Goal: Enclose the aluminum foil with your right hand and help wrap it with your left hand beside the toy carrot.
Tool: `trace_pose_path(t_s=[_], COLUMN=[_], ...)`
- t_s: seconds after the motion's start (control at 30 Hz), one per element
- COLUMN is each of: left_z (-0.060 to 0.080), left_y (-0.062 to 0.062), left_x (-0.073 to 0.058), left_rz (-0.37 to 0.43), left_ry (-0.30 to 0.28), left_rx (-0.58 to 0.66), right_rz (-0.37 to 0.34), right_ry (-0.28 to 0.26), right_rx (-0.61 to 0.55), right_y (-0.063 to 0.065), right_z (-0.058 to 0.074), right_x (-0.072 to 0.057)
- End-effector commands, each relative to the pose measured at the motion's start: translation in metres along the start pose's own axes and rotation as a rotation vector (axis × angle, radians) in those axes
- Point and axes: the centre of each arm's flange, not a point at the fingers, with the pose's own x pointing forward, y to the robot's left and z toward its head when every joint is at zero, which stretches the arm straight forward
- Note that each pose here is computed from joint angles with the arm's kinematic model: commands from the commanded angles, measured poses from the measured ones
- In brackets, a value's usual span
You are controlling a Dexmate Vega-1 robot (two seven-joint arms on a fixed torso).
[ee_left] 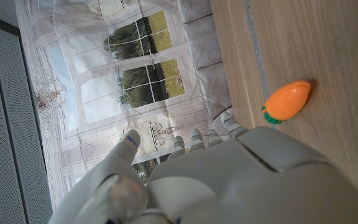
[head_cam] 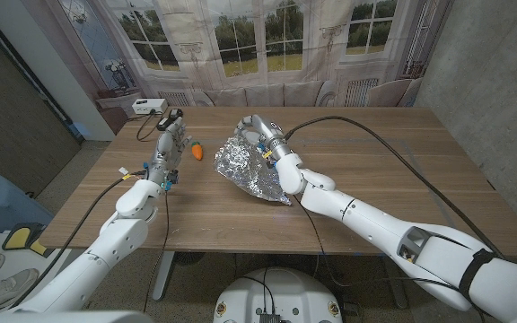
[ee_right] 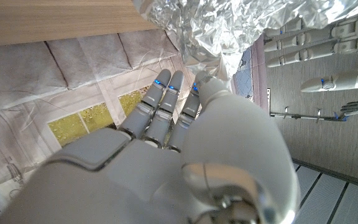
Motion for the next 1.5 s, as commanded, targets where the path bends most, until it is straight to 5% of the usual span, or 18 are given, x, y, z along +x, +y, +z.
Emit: trace_pose_path(t_s=[0.03,0.53,1.1,1.5], left_z=[0.000,-0.003,-0.004,-0.004], left_y=[0.003,0.009,0.010,0.008], left_x=[0.004,0.000,0.004,0.007], left_rz=[-0.008,0.001,-0.004,-0.009], left_ry=[0.000,0.001,0.003,0.005], left_rx=[-0.001,-0.006,-0.006,-0.001], right_rz=[0.015,-0.011,0.085,0.214], right_ry=[-0.073,-0.130,-0.118,-0.066], right_rx=[-0.134,-0.212,-0.255,-0.254], right_y=[0.027,0.041,0.046,0.044], right_z=[0.020,0.028,0.029,0.024], right_x=[-0.005,-0.004,0.000,0.007])
